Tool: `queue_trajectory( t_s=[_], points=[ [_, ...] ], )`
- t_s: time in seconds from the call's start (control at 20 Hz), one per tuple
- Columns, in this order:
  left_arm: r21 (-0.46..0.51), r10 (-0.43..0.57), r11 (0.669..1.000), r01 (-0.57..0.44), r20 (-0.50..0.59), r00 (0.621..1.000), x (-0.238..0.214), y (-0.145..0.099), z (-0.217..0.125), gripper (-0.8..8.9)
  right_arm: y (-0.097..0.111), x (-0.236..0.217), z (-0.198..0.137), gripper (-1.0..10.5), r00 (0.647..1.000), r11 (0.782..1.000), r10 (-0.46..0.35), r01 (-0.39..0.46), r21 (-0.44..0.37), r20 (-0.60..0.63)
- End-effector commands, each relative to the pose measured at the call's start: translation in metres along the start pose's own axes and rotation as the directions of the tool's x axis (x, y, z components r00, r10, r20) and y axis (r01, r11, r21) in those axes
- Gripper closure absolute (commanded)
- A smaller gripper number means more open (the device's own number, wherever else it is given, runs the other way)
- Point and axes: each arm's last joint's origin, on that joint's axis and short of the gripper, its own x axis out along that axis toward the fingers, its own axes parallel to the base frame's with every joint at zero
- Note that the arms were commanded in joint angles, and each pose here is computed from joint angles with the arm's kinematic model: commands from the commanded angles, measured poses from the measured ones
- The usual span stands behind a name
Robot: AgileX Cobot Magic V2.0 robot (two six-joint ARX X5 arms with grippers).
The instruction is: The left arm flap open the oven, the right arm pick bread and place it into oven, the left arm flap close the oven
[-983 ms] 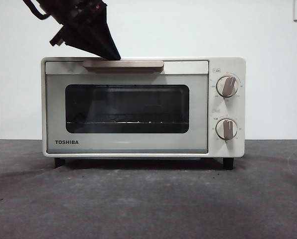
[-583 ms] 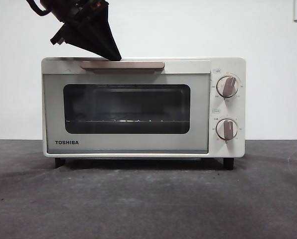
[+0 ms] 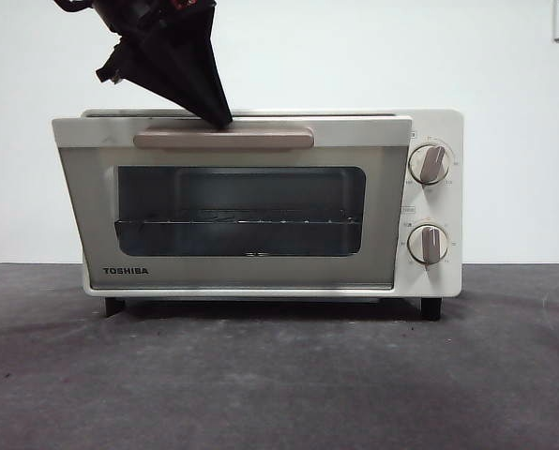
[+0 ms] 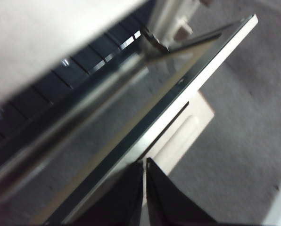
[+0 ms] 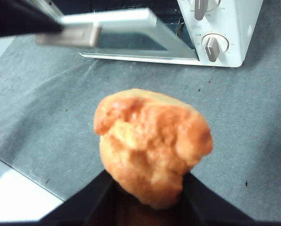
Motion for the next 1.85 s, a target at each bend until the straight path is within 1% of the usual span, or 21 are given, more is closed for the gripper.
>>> queue_trajectory(
  t_s=[0.05, 0.3, 0.5, 0.65, 0.85, 1.0, 1.1, 1.25, 1.4, 1.55, 1.85],
  points=[
    [-0.008, 0.031, 0.999, -0.031, -0.080, 0.996, 0.016, 0.001, -0.007, 7.97, 0.003, -0.003, 0.004, 8.2, 1.000, 1.000, 0.014, -0.014, -0.003, 0.021],
    [-0.008, 0.017, 1.000, -0.018, -0.070, 0.997, 0.018, -0.008, -0.016, 7.97, 0.003, -0.003, 0.004, 8.2, 1.000, 1.000, 0.015, -0.015, -0.003, 0.021],
    [-0.074, 0.015, 0.997, -0.016, -0.005, 1.000, 0.024, -0.014, -0.045, 7.97, 0.003, -0.003, 0.004, 8.2, 1.000, 1.000, 0.009, -0.009, -0.004, 0.024],
    [-0.114, 0.046, 0.993, -0.040, 0.046, 0.998, 0.028, -0.018, -0.066, 7.97, 0.003, -0.003, 0.004, 8.2, 1.000, 1.000, 0.008, -0.008, -0.004, 0.025],
    [-0.143, 0.079, 0.988, -0.064, 0.105, 0.991, 0.030, -0.027, -0.085, 7.97, 0.003, -0.003, 0.005, 8.2, 1.000, 1.000, 0.008, -0.008, -0.005, 0.029],
    [-0.175, 0.113, 0.981, -0.089, 0.132, 0.985, 0.033, -0.032, -0.098, 7.97, 0.003, -0.003, 0.005, 8.2, 0.999, 1.000, -0.010, 0.010, -0.005, 0.036],
    [-0.209, 0.119, 0.974, -0.086, 0.149, 0.982, 0.037, -0.035, -0.106, 7.97, 0.003, -0.003, 0.005, 8.2, 0.999, 1.000, -0.012, 0.012, -0.005, 0.036],
    [-0.248, 0.133, 0.964, -0.091, 0.157, 0.979, 0.046, -0.039, -0.118, 7.97, 0.003, -0.003, 0.005, 8.2, 0.999, 1.000, -0.012, 0.012, -0.005, 0.037],
    [-0.256, 0.164, 0.958, -0.127, 0.133, 0.977, 0.052, -0.042, -0.128, 7.97, 0.003, -0.003, 0.005, 8.2, 0.999, 1.000, -0.012, 0.012, -0.005, 0.036],
    [-0.288, 0.172, 0.949, -0.130, 0.126, 0.977, 0.058, -0.045, -0.138, 7.97, 0.003, -0.003, 0.005, 8.2, 0.999, 1.000, -0.012, 0.012, -0.005, 0.036],
    [-0.274, 0.187, 0.950, -0.151, 0.112, 0.976, 0.061, -0.051, -0.144, 7.97, 0.003, -0.003, 0.005, 8.2, 0.999, 1.000, -0.015, 0.016, -0.005, 0.037]
  ],
)
